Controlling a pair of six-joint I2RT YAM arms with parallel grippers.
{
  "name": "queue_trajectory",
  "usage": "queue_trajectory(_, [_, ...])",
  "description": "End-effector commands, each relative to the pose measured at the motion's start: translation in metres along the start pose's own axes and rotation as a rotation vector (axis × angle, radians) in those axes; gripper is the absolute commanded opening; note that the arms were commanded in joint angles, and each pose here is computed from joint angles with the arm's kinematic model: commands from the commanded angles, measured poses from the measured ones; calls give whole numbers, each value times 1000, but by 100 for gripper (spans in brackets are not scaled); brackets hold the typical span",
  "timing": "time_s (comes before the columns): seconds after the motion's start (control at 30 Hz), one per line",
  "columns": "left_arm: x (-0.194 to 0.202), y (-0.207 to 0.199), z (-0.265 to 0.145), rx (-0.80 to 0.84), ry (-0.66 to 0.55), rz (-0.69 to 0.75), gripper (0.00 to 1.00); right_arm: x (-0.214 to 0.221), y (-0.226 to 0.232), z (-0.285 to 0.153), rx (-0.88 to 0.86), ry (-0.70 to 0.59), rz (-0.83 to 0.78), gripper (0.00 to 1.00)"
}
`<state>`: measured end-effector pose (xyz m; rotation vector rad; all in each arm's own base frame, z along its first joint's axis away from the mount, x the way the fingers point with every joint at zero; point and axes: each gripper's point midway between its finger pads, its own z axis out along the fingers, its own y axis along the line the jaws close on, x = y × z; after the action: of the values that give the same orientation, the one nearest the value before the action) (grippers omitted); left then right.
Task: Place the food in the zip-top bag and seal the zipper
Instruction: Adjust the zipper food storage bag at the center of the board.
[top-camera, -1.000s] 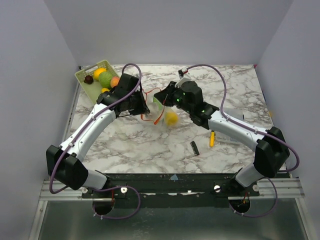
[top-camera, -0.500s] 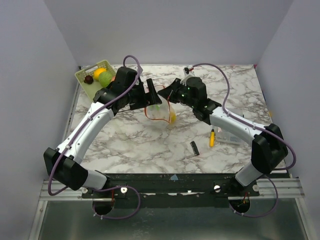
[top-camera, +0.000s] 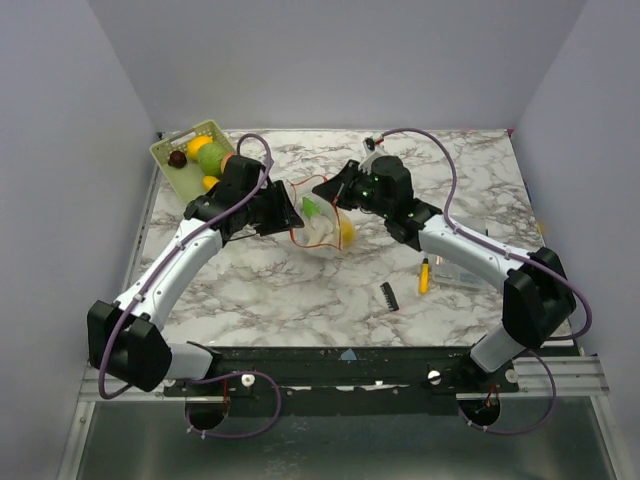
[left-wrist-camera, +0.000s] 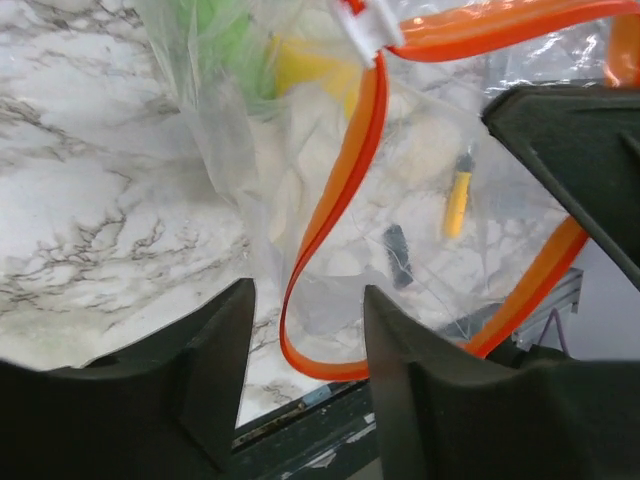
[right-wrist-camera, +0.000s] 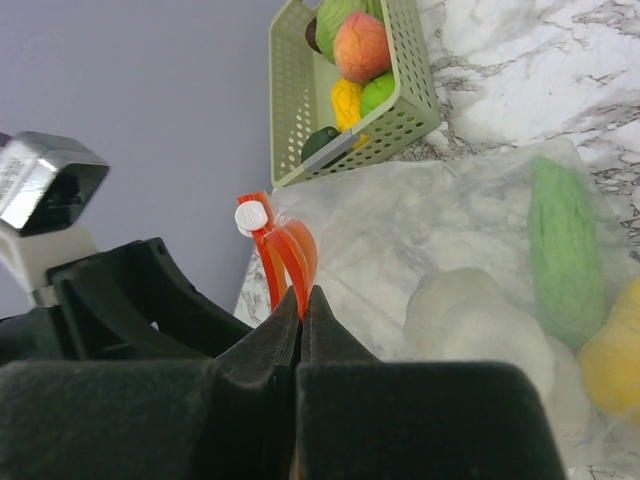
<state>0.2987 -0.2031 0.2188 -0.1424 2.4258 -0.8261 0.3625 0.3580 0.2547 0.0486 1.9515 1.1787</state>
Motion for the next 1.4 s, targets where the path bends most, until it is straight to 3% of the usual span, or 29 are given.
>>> queue_trajectory(0.0, [11,-13,10,100,59,-10,33,-5,6,-9,-15,-20,-36,1])
queue_trajectory(0.07, [5,-22,3,128,44,0,17,-9,4,-11,-1,-33,-63,1])
queue_trajectory(0.13, [-6,-39,-13,179,6,25,9,-14,3,-16,21,-54,-110,1])
queue_trajectory(0.33, [-28,-100,-55,398,-25,51,0,-38,15,-33,26,-112,-285,1])
queue_trajectory(0.63, [-14,-64,-9,261,62,-61,0,-37,-13,-44,131,-145,-322,1])
queue_trajectory(0.9, [-31,-84,-30,317,-10,-13,0,-37,-25,-50,189,-147,-360,1])
queue_trajectory(1.3, [-30,-83,-20,313,28,-19,0,-54,-23,-69,223,-215,-400,1])
queue_trajectory(1.37, [-33,-81,-20,302,20,-12,8,-54,-24,-69,225,-215,-405,0])
